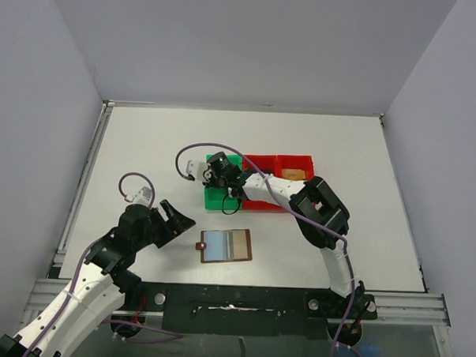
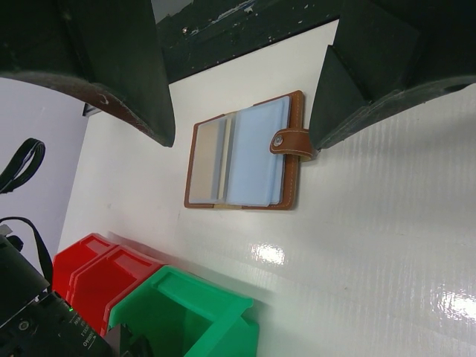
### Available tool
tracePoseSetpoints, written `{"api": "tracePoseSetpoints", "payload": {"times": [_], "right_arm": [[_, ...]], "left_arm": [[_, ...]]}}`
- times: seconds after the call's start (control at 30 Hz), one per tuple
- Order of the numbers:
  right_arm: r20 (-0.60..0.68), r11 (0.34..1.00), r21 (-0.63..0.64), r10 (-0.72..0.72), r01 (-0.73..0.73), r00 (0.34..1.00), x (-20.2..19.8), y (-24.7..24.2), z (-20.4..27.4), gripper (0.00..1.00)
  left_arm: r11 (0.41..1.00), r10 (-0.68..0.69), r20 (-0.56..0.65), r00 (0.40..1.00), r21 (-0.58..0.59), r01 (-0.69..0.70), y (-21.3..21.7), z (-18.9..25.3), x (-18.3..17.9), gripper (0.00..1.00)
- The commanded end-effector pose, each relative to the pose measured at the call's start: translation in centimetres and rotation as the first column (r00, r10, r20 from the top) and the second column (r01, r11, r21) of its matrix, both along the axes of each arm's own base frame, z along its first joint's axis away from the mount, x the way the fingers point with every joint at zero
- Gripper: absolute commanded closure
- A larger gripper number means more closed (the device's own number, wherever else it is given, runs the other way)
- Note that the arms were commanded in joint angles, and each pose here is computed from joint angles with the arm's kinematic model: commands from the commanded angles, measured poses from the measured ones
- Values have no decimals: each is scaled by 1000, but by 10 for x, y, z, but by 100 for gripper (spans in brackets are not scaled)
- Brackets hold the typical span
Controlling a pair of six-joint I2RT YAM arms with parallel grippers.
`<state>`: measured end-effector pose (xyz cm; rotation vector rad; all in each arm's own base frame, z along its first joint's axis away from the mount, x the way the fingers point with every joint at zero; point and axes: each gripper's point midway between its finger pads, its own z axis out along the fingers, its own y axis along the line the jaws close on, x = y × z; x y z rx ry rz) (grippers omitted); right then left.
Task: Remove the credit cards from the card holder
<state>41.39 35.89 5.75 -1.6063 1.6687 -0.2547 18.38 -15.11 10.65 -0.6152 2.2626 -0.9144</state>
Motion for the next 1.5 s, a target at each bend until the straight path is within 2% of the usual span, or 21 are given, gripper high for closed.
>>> {"api": "tracePoseSetpoints", "payload": {"times": [0.0, 0.3, 0.9, 1.03, 1.3, 1.4, 1.47], "right_arm": [[29, 999, 53, 9, -11, 1000, 9, 8, 27, 70], [4, 996, 86, -27, 26, 1000, 12, 5, 25, 60], [-15, 982, 178, -55, 57, 998, 12, 11, 42, 50], [-17, 968, 239, -72, 74, 997, 13, 14, 55, 49], [-28, 900, 422, -108, 110, 994, 8, 20, 104, 49], [-149, 834, 513, -148, 205, 978, -5, 25, 109, 56], [-280, 743, 567, -231, 355, 932, -11, 23, 107, 63]], "left_arm": [[1000, 11, 42, 999, -30, -9, -2, 14, 7, 27], [999, 7, 38, 999, -32, -6, -3, 12, 6, 27], [998, -12, 33, 999, -60, 14, -8, 13, 3, 27], [998, -16, 37, 999, -65, 19, -9, 14, 3, 27], [996, -41, 34, 999, -79, 44, -14, 12, 2, 27], [996, -41, 29, 999, -78, 43, -14, 11, 2, 27], [996, -38, 34, 999, -80, 40, -13, 12, 3, 27]]}}
